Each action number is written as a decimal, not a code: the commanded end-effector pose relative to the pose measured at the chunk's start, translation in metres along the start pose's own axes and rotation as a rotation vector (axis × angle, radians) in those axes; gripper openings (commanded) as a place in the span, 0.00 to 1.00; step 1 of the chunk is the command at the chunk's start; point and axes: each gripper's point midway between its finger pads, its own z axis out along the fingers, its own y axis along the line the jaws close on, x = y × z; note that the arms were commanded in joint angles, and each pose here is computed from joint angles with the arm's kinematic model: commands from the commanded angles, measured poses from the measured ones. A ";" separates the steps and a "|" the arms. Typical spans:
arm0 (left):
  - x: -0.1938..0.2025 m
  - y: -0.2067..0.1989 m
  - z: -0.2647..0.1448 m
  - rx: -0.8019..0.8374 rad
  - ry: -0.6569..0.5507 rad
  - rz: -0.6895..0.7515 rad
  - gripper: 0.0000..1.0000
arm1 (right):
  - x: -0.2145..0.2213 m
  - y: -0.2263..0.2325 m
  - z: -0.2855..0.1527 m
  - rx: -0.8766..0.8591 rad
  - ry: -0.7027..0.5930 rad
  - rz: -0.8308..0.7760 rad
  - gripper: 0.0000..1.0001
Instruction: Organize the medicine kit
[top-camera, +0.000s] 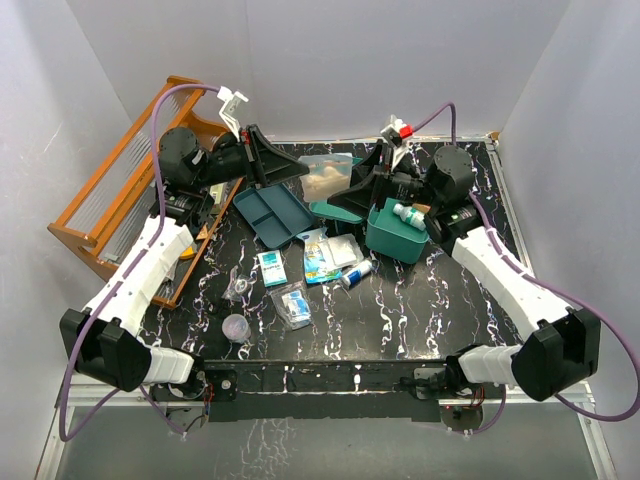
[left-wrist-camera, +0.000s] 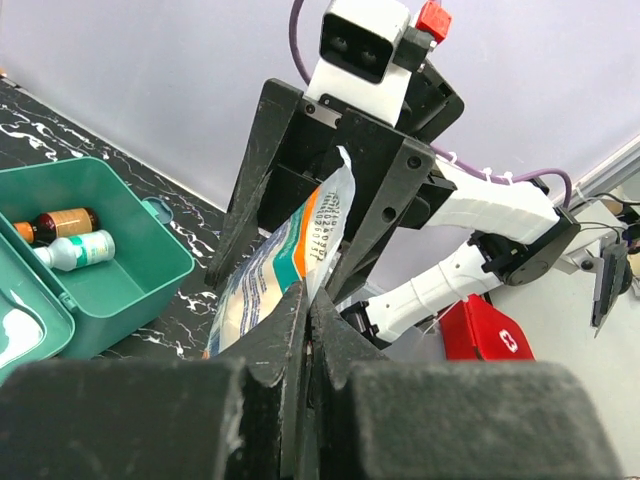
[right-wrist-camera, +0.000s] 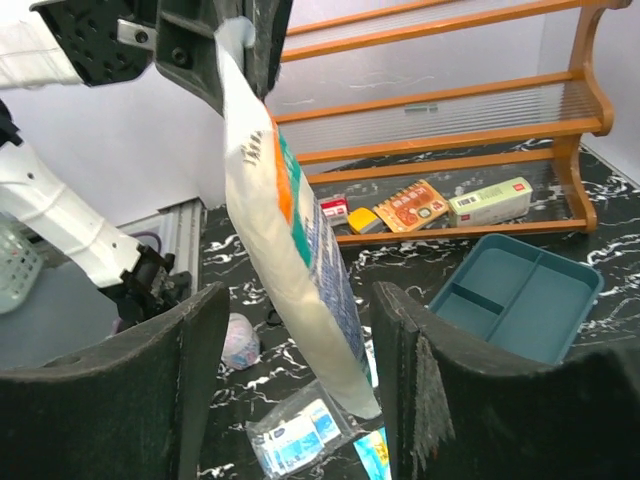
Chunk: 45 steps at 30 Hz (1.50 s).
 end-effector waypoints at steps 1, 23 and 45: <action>-0.010 -0.024 -0.004 0.048 -0.033 0.056 0.00 | -0.035 0.015 0.004 -0.074 -0.097 -0.065 0.51; -0.003 0.107 -0.066 -0.773 -0.097 0.114 0.67 | 0.042 -0.105 -0.089 0.467 0.391 -0.131 0.00; 0.075 0.199 -0.039 -0.717 0.209 0.072 0.73 | 0.170 -0.162 -0.184 0.629 1.139 0.002 0.01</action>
